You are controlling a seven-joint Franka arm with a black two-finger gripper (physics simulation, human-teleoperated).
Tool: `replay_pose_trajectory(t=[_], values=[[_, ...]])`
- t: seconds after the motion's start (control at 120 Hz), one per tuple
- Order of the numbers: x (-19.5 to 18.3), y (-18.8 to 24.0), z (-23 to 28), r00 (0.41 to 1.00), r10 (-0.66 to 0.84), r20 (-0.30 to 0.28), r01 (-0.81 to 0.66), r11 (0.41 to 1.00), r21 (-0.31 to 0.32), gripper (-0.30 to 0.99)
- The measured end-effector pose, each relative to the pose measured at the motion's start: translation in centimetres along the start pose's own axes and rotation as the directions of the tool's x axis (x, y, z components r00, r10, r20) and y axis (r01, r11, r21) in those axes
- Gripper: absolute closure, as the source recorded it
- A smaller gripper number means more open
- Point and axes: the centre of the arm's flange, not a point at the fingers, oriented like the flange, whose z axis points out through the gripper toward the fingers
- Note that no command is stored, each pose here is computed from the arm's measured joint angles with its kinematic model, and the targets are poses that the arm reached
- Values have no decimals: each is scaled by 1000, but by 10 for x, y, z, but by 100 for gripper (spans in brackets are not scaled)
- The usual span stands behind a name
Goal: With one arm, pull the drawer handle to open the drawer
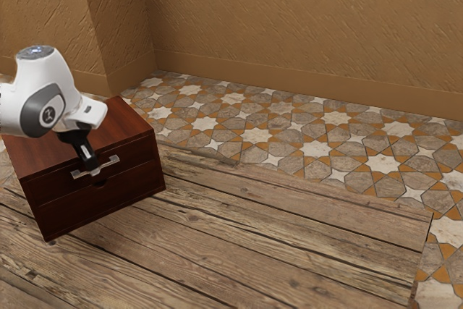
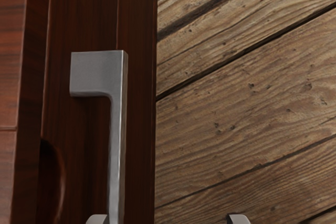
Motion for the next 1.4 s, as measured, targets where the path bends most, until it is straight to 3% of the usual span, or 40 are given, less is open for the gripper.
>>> replay_pose_trajectory(t=[0.675, 1.133, 1.4], values=[[0, -11, 29, 1000, -17, 8, 17, 1000, 6, 45], [0, -10, 28, 1000, -12, -2, 12, 1000, 13, 57], [1, -2, 31, 1000, 2, 3, -2, 1000, 4, 56]])
